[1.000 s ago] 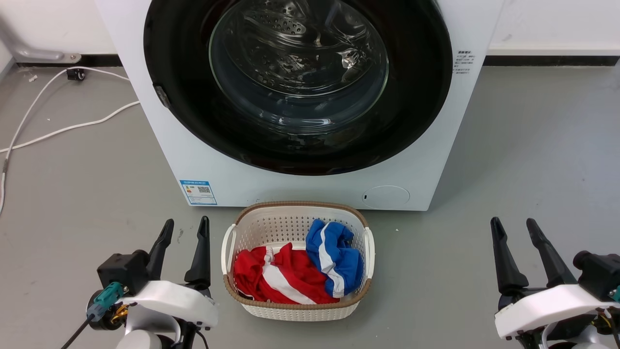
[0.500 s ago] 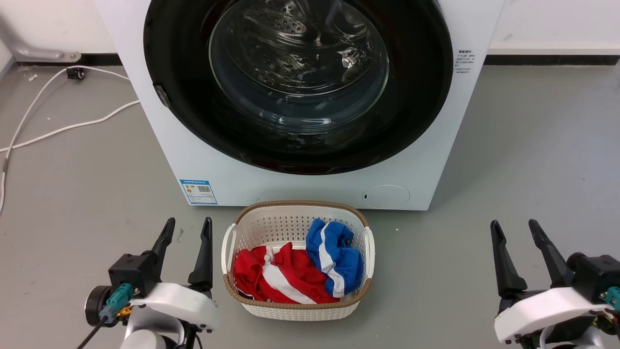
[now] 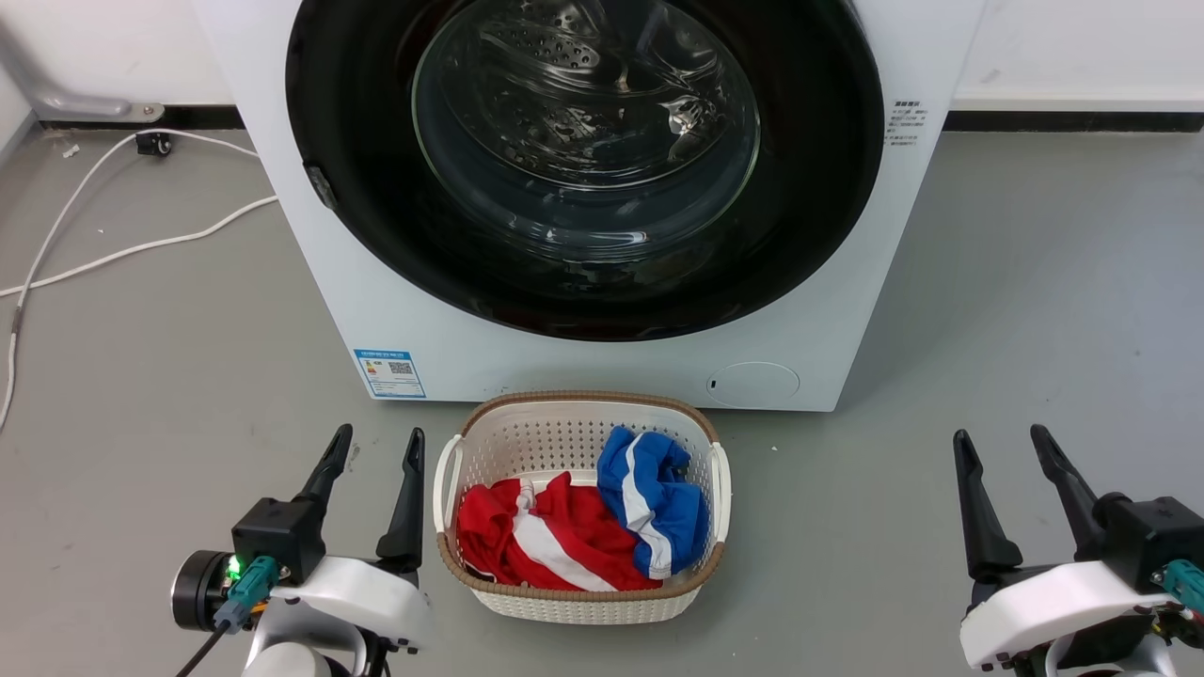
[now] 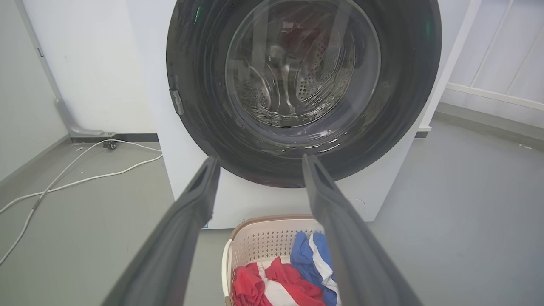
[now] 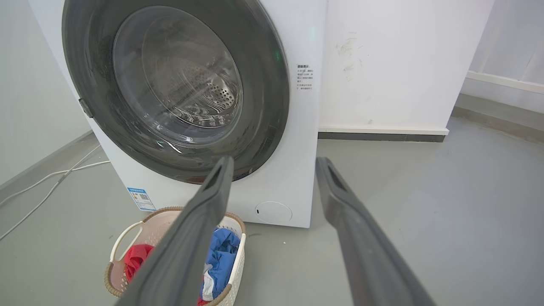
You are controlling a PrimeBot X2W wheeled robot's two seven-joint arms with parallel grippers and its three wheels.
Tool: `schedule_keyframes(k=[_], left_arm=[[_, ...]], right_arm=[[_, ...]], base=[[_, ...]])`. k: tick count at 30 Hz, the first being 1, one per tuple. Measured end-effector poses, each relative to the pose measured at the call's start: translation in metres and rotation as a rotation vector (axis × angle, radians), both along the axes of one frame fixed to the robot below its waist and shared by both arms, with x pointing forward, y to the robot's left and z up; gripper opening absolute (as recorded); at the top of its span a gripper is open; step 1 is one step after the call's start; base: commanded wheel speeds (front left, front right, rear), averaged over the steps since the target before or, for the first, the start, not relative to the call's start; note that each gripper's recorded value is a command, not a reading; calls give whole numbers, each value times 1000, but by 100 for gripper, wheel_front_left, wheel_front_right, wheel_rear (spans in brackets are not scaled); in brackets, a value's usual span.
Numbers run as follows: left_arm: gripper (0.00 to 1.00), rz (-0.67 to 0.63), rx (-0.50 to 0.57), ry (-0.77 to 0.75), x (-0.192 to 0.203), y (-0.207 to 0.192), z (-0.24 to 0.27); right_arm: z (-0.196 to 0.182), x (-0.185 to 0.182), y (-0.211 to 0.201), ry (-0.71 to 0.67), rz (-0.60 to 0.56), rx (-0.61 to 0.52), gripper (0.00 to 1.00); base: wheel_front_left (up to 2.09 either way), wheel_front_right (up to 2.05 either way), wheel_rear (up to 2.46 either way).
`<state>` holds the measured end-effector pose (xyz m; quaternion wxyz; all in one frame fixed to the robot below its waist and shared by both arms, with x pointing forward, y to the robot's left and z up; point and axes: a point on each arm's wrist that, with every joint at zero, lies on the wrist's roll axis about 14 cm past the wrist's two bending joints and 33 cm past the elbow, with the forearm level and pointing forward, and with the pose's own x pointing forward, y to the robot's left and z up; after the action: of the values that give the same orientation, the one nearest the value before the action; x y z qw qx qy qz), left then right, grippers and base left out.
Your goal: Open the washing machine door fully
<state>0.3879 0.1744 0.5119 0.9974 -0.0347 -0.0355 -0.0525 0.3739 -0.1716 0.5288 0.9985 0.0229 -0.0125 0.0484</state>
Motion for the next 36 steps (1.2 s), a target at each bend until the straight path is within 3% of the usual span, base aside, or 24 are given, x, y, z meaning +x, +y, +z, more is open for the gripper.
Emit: schedule_keyframes(k=[13,26,27,28,32,36], left_arm=[[100,-19,44,-12,-2,-3,-1],[100,0,11,-12,-2,2,-1],[100,1,12,-13,-2,2,-1],[100,1,13,-14,-3,2,-1],[100,1,16,-19,-3,2,1],[100,1,15,-22,-3,2,2]], right_arm=[[-1,-2,1,-2,3,-46,100],[-4,-1,-2,1,-6,-9,100],[-4,-1,-3,2,-7,-4,39],[-4,-1,-3,-2,-8,5,0],[-2,-1,-6,-7,-18,90,0],[-1,0,-5,-15,-22,603,0]], base=[[0,0,0],[0,0,0],[0,0,0],[0,0,0],[0,0,0],[0,0,0]])
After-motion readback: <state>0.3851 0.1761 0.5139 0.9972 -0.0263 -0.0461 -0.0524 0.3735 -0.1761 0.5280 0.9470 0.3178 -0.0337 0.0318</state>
